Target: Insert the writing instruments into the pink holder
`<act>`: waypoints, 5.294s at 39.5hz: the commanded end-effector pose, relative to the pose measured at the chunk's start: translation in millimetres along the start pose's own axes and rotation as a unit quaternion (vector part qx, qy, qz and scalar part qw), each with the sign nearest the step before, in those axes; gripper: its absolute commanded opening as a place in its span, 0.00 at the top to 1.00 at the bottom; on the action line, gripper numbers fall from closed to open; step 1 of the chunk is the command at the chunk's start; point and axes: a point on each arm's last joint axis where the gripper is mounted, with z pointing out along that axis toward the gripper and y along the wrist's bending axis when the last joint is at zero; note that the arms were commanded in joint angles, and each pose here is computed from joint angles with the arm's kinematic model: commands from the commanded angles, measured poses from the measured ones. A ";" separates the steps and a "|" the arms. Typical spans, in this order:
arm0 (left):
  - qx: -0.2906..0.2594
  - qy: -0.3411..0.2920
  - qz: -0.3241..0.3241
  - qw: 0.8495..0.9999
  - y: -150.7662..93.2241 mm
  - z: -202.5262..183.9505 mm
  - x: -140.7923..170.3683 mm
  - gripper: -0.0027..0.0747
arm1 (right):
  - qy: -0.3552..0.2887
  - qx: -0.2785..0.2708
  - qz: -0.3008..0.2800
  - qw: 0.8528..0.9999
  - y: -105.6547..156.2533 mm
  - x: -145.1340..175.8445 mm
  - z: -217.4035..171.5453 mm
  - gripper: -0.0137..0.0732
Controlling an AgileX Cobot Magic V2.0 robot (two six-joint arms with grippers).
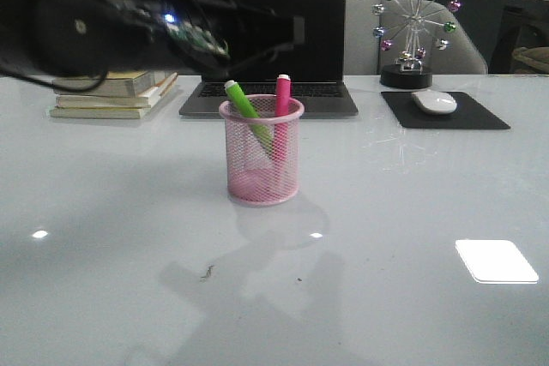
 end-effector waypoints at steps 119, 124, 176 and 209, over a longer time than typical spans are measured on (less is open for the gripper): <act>-0.233 0.045 0.103 0.966 41.9 -326.6 -94.3 0.45 | -0.036 0.008 -0.003 0.999 -1.2 -10.8 -6.1 0.82; -0.233 0.045 0.103 0.966 41.9 -326.6 -94.3 0.45 | -0.050 0.009 -0.005 0.999 -0.3 -8.9 -12.3 0.82; -0.233 0.045 0.103 0.966 41.9 -326.6 -94.3 0.45 | -0.325 0.059 0.039 0.943 -5.1 111.4 4.6 0.82; -0.233 0.045 0.103 0.966 41.9 -326.6 -94.3 0.45 | -0.277 0.055 0.041 0.958 -4.3 118.9 9.9 0.82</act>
